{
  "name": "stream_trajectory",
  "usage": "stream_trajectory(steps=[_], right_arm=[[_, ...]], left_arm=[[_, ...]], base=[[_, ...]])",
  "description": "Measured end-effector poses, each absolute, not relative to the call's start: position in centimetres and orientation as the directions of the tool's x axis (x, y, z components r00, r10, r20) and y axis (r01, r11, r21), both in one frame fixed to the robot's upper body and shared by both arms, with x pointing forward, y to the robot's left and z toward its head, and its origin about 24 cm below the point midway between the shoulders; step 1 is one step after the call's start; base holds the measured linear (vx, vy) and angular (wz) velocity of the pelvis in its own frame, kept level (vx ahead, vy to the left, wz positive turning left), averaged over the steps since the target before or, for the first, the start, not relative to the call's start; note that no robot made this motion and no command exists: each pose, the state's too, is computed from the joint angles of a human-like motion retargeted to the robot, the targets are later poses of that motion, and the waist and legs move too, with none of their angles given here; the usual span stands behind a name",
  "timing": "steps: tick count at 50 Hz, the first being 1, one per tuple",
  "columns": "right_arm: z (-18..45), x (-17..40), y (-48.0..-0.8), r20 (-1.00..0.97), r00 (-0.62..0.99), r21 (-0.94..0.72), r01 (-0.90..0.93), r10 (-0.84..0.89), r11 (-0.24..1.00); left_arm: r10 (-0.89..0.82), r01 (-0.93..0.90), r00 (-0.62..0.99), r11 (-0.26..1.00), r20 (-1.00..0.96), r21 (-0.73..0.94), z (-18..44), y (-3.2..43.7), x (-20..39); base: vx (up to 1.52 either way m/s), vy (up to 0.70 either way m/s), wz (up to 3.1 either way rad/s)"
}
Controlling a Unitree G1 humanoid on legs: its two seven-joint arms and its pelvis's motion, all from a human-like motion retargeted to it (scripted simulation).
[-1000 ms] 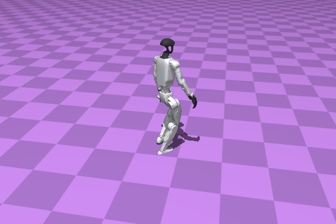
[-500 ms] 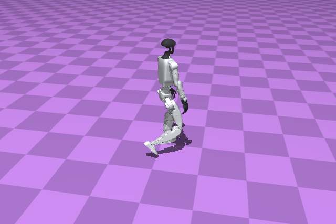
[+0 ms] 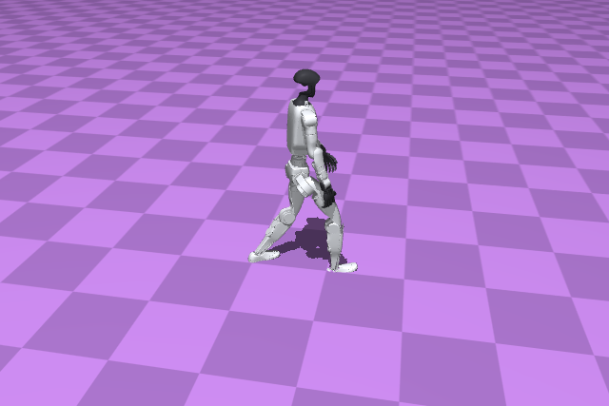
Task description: Walk
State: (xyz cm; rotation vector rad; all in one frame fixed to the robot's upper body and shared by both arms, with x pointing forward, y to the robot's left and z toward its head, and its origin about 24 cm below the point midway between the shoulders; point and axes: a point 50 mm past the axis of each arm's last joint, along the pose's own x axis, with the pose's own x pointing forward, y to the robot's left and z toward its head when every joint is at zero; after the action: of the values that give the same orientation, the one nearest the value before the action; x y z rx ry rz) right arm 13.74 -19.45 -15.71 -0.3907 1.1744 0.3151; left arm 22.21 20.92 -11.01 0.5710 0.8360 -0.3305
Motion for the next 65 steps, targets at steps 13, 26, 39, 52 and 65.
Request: stream_trajectory(steps=[13, 26, 39, 52, 65], right_arm=[[-15.7, 12.5, -22.0, -0.937, 0.349, -0.163, -0.358, -0.031, 0.919], [-13.9, 16.9, -22.4, -0.864, 0.495, -0.279, -0.317, -0.093, 0.906], [-13.8, 18.6, -18.7, -0.873, 0.487, -0.217, -0.456, 0.038, 0.863], [-14.4, 17.6, -17.5, -0.883, 0.463, -0.196, -0.51, 0.076, 0.838], [-15.9, 13.3, -19.6, -0.948, 0.318, -0.125, -0.441, 0.025, 0.889]], left_arm=[[-0.014, 0.492, 0.169, 0.868, -0.986, 0.072, -16.6, 23.2, 6.9], [0.026, 0.402, 0.347, 0.899, -0.937, 0.173, -15.4, 23.7, 10.9], [-0.022, 0.413, 0.478, 0.888, -0.878, 0.203, -14.2, 21.8, 15.5], [0.013, 0.395, 0.375, 0.902, -0.927, 0.173, -15.3, 22.4, 12.8], [0.014, 0.313, 0.291, 0.943, -0.957, 0.109, -16.0, 23.5, 9.4]], base=[[0.45, -0.18, -0.42], [0.35, -0.13, -0.48], [0.41, -0.02, -0.49], [0.46, 0.09, -0.56], [0.5, 0.19, -0.45]])
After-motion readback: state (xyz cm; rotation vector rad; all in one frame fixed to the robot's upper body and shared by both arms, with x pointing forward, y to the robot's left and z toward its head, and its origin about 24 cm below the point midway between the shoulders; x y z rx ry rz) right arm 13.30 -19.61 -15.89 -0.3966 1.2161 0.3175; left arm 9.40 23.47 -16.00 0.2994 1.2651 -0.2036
